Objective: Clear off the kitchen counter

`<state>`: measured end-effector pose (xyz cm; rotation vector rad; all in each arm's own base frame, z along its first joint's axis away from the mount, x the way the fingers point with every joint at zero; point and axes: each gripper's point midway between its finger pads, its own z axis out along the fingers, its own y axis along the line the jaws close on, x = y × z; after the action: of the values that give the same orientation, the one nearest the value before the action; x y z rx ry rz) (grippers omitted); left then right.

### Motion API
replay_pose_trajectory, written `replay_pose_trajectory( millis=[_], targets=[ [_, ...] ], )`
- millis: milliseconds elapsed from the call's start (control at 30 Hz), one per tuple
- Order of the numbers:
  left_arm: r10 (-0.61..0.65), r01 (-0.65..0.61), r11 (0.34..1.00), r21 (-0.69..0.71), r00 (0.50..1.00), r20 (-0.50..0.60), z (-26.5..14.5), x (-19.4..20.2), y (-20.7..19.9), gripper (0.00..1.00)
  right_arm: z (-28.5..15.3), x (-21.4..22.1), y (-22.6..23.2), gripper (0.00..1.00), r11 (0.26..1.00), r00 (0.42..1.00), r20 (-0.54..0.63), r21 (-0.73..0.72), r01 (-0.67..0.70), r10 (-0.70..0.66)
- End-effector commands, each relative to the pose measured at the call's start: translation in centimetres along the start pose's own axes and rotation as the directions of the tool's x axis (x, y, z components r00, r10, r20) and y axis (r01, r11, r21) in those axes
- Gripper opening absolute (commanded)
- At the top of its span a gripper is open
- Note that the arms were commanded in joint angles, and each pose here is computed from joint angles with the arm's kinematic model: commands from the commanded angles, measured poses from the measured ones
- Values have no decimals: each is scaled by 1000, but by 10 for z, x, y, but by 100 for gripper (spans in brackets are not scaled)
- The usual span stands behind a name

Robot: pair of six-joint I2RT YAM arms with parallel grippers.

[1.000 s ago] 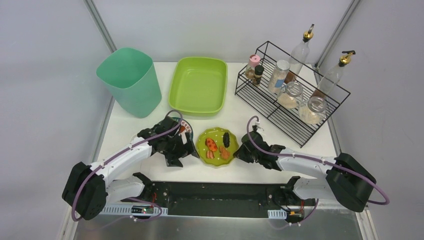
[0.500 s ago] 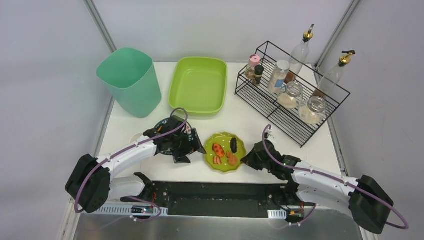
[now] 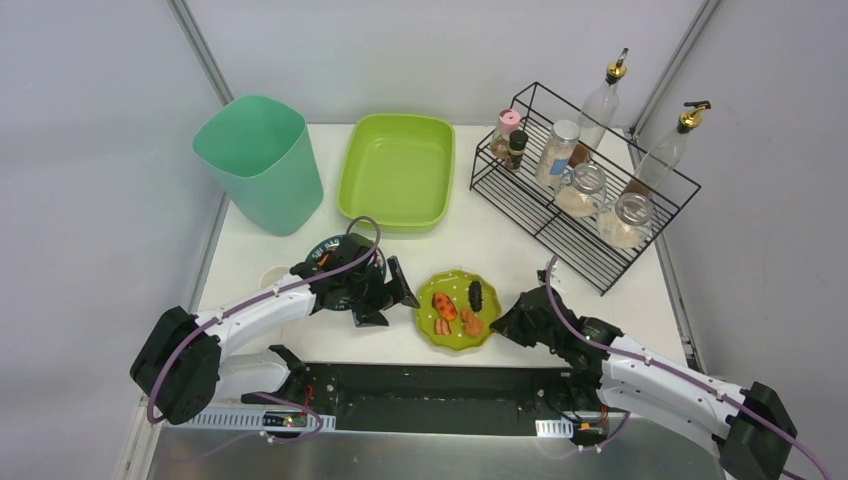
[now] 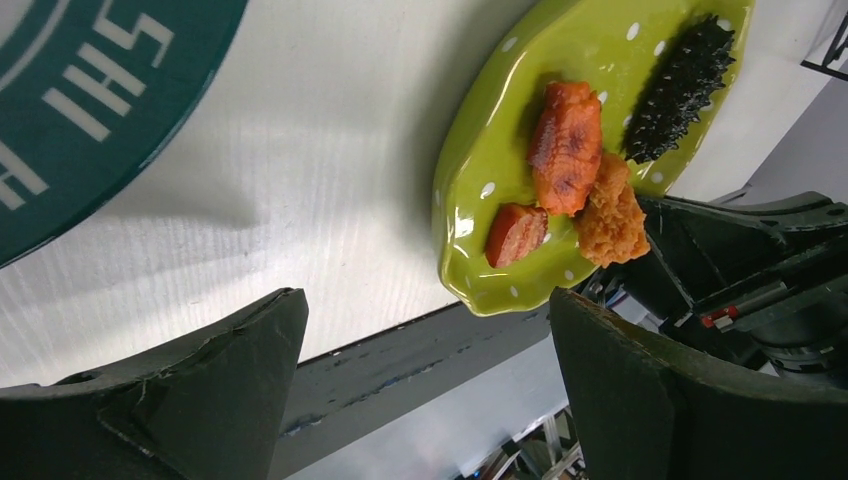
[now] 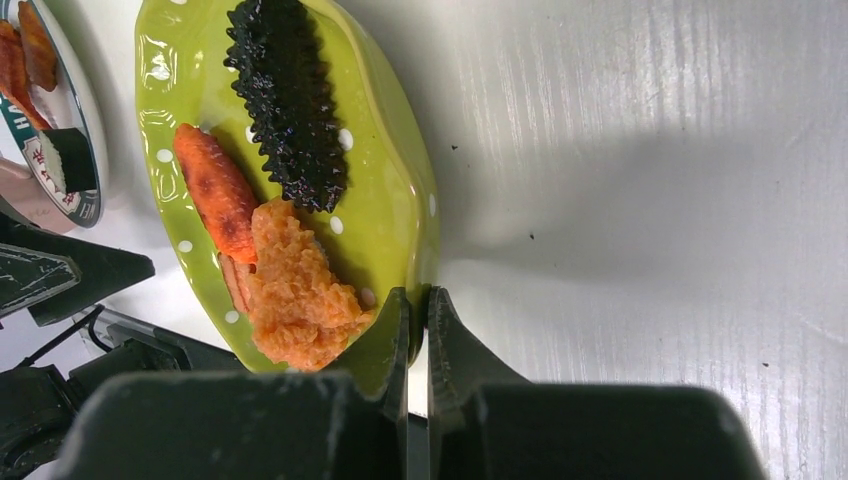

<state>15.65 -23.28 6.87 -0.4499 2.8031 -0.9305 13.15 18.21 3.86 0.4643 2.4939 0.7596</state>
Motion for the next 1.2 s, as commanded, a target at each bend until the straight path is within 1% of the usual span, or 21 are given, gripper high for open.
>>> replay_pose_trajectory(
  millis=[0,400,500,667,933,1167],
  targets=[
    [16,-15,999,41,1000,-11,2,5,-11,96,-25,-25,74,0,962,994,40,-255,-92,105],
    [11,-11,997,78,1000,-4,6,7,-14,96,-49,-33,104,0,930,993,23,-354,-104,119],
    [6,-5,995,103,1000,0,7,7,-18,96,-57,-34,114,0,919,993,11,-380,-107,120],
    [2,-5,985,172,1000,16,3,5,-30,93,-67,-39,120,0,911,992,20,-398,-103,121],
    [-3,-7,970,243,999,41,-5,2,-44,83,-84,-45,129,0,897,993,32,-433,-92,117],
    [-11,-5,939,344,999,45,-6,0,-61,69,-94,-47,140,0,881,993,20,-464,-94,116]
  ],
)
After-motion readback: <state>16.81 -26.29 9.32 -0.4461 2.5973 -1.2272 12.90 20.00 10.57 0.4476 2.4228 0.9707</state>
